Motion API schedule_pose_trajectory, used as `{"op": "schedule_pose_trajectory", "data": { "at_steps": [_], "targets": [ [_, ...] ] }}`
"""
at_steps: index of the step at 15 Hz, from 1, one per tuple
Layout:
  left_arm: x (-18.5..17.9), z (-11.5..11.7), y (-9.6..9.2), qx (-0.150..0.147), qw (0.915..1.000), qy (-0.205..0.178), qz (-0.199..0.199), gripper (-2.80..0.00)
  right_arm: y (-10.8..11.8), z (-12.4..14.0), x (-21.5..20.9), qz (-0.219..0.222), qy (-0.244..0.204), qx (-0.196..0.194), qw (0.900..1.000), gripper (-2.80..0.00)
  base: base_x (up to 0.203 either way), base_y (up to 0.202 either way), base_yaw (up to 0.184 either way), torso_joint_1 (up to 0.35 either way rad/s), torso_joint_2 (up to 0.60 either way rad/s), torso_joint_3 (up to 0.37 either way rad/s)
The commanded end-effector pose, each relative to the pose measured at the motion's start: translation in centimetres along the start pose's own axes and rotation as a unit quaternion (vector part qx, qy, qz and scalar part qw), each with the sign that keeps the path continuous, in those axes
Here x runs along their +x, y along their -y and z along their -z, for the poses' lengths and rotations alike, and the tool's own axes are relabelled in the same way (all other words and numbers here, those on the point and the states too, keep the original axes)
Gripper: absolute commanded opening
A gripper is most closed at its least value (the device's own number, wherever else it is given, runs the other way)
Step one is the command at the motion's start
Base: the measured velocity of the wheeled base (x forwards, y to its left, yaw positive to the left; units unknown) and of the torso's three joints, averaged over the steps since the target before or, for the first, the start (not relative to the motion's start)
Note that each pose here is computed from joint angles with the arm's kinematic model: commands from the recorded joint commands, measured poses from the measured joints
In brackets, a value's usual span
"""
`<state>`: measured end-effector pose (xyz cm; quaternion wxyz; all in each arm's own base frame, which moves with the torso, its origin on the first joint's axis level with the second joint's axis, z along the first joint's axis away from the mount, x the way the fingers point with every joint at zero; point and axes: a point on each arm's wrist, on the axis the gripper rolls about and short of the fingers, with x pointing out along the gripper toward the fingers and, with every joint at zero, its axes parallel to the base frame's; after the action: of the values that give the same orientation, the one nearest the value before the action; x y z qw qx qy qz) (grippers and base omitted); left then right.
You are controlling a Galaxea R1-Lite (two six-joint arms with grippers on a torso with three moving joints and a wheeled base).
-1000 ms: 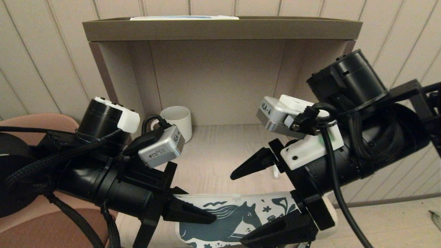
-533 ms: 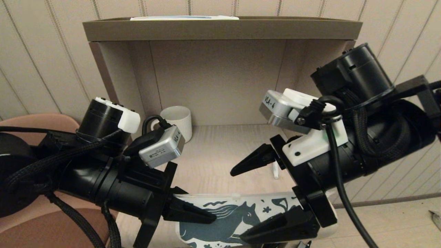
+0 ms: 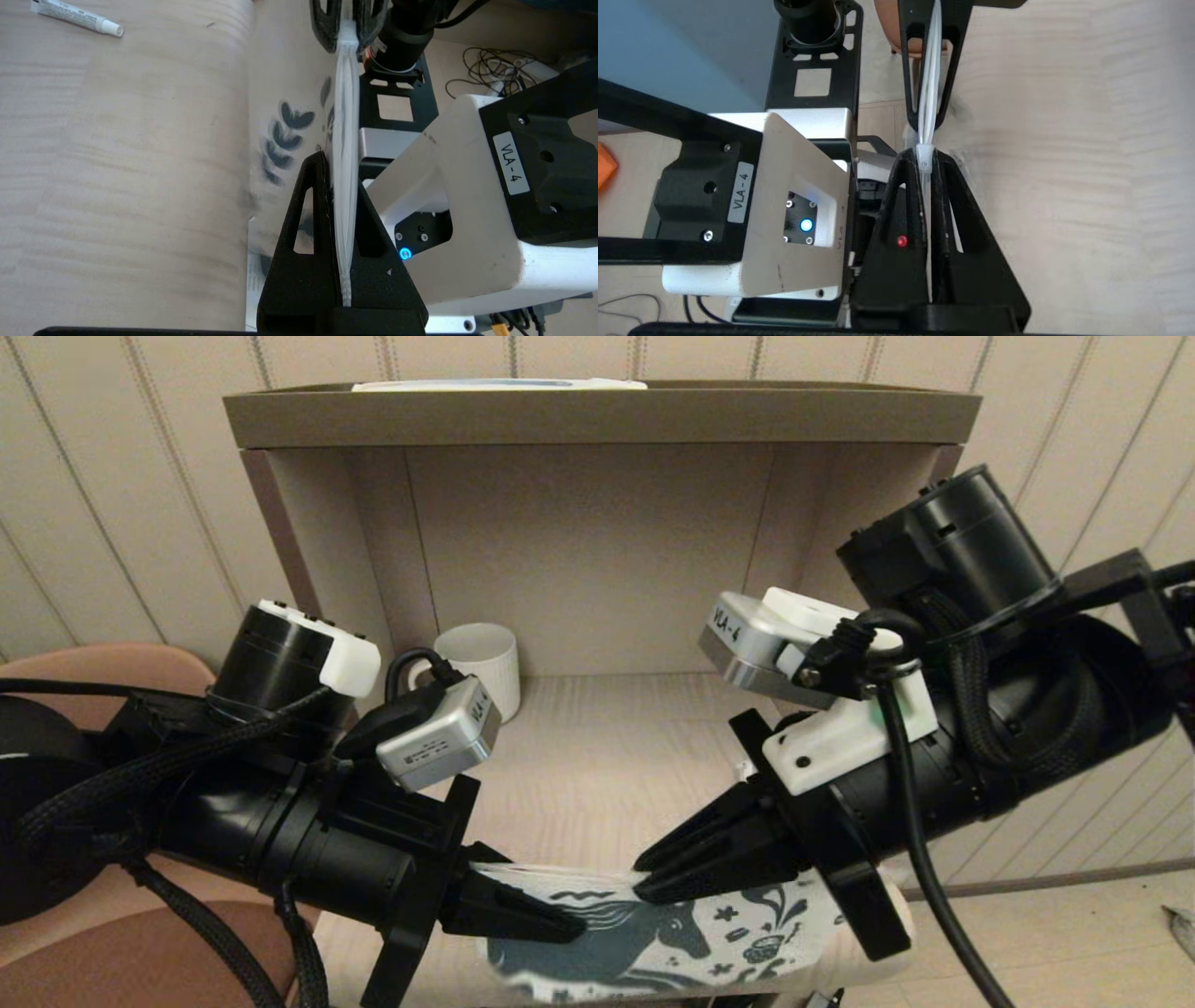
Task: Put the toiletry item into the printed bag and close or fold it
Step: Open the storage bag
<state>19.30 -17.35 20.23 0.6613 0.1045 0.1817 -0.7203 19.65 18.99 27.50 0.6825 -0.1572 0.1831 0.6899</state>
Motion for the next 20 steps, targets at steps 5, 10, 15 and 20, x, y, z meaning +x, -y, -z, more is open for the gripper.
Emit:
{"op": "schedule_pose_trajectory", "data": {
  "at_steps": [5,10,15,20],
  "targets": [
    [0.0,0.0,0.0,0.001,1.0000,0.001,0.003,-2.80,-0.1,0.1,0.0,-0.003,0.000,0.000,1.000,-2.80,0.000,0.000,0.000,0.000,0.00,0.000],
    [0.0,0.0,0.0,0.001,1.0000,0.001,0.003,-2.80,-0.4,0.5,-1.3,0.011,0.003,0.004,1.000,-2.80,0.000,0.000,0.000,0.000,0.00,0.000],
    [0.0,0.0,0.0,0.001,1.0000,0.001,0.003,-2.80,-1.1,1.4,-2.9,0.030,0.003,0.012,0.999,-2.80,0.000,0.000,0.000,0.000,0.00,0.000],
    [0.0,0.0,0.0,0.001,1.0000,0.001,0.003,-2.80,-2.3,3.3,-5.8,0.071,0.007,0.029,0.997,-2.80,0.000,0.000,0.000,0.000,0.00,0.000]
  ]
}}
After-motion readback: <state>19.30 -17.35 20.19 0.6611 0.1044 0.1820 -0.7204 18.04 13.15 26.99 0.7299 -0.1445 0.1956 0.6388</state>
